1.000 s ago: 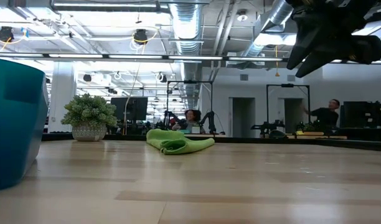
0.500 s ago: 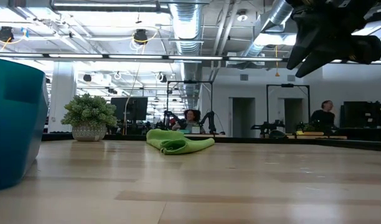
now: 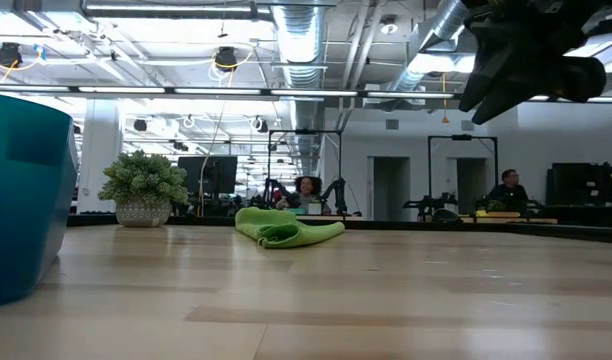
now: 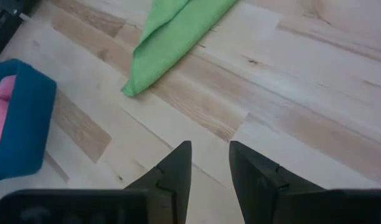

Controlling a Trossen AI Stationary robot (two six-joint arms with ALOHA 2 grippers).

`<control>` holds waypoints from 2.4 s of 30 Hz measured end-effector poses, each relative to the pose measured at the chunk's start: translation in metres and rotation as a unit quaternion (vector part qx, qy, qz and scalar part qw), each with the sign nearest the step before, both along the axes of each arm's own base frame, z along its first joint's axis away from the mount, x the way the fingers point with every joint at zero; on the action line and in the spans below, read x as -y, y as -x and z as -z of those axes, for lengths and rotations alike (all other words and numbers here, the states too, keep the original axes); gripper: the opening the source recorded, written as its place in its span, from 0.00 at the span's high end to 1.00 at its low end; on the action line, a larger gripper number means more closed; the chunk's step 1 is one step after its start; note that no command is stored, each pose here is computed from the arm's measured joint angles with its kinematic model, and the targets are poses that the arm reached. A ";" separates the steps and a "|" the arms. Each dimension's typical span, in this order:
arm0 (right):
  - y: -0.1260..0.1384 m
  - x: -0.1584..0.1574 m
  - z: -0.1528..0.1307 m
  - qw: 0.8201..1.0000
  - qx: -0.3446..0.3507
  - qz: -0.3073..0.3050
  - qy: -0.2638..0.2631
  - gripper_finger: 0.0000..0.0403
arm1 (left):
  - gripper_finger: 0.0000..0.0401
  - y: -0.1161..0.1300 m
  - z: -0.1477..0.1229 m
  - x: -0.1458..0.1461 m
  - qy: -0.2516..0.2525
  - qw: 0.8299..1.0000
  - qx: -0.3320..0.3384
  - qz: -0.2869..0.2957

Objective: Fold microfiber towels
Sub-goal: Fold the green microfiber towel

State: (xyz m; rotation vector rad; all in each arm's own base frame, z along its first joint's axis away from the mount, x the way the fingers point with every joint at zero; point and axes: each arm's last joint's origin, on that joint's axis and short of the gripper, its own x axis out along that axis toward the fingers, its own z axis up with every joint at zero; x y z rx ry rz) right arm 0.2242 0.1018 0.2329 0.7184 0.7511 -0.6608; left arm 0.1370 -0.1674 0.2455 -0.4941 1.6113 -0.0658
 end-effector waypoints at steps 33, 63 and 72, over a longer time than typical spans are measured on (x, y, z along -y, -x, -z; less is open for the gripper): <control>0.006 0.041 0.008 0.990 -0.141 0.012 0.020 0.67 | 0.42 -0.256 0.044 -0.331 -0.274 0.889 0.119 -0.347; 0.013 0.035 0.009 0.985 -0.167 -0.009 0.039 0.67 | 0.42 -0.270 0.090 -0.350 -0.326 0.862 0.044 -0.385; 0.013 0.035 0.009 0.984 -0.172 -0.018 0.045 0.67 | 0.46 -0.266 0.098 -0.348 -0.322 0.867 0.033 -0.379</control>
